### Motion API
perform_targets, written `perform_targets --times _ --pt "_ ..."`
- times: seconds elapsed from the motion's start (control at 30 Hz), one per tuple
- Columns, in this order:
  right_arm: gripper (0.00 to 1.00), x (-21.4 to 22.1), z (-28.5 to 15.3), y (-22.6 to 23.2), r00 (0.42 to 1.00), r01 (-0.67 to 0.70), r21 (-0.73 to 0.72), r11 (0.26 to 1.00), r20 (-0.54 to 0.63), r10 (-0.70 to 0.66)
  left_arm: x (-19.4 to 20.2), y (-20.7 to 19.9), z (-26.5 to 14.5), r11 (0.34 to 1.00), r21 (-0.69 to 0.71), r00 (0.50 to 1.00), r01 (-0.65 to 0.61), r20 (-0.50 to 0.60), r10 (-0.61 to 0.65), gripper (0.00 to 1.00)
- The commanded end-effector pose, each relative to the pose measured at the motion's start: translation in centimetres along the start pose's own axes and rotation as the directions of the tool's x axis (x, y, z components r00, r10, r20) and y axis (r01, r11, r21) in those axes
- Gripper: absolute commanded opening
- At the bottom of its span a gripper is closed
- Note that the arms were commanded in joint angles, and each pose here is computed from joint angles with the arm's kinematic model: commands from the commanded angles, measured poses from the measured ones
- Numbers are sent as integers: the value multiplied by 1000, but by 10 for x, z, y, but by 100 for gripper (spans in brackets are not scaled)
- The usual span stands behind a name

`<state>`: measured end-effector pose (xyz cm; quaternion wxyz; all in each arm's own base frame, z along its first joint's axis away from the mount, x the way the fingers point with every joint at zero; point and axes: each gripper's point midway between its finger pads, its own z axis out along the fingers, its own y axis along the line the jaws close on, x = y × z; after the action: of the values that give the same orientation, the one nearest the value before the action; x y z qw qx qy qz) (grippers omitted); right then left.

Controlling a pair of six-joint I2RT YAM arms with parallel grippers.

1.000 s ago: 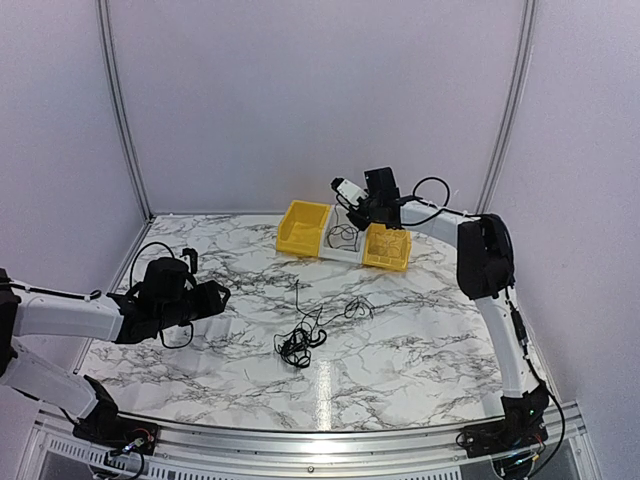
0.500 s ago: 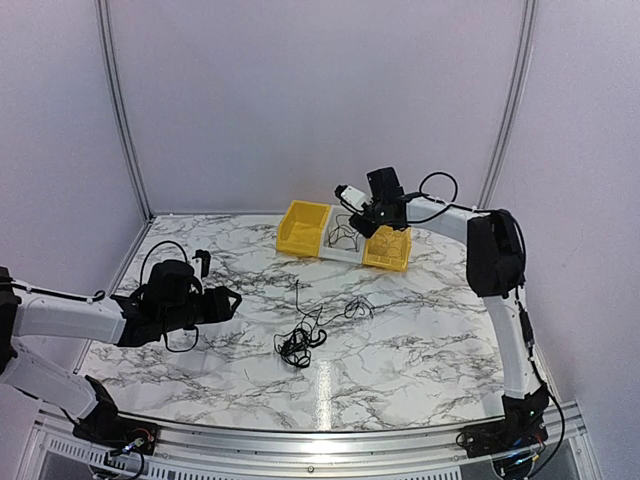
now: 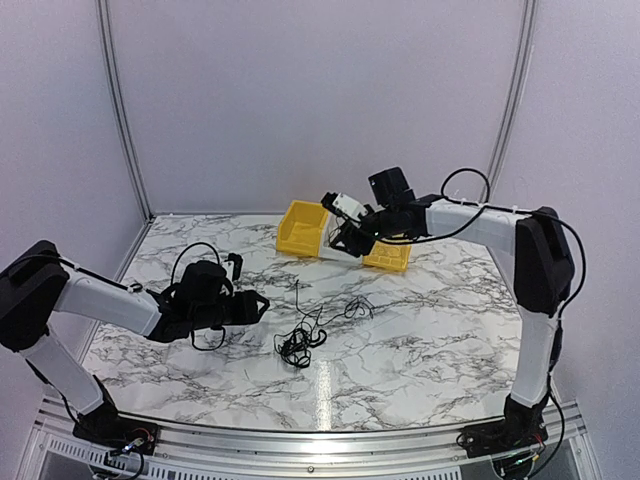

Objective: Untangle the cables

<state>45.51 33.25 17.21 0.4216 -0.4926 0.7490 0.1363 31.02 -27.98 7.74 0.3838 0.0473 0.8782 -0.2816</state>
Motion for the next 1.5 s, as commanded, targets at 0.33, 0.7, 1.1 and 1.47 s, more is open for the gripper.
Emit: perform_targets --times 0.33,0.7,1.1,1.47 --pt "62 16 108 125 998 4 -287 958 -52 -19 -8 8 -26 999 -3 995 52 86 -51 54" --pt "60 11 128 122 1000 -27 -278 960 -3 27 -9 5 -23 999 5 996 47 79 -48 54" --pt "2 -10 128 140 994 -64 -407 911 59 96 -6 4 -22 999 13 996 49 69 -49 54" --pt "0 -94 41 128 970 3 -411 912 223 97 -14 -20 -14 994 109 994 30 101 -41 57"
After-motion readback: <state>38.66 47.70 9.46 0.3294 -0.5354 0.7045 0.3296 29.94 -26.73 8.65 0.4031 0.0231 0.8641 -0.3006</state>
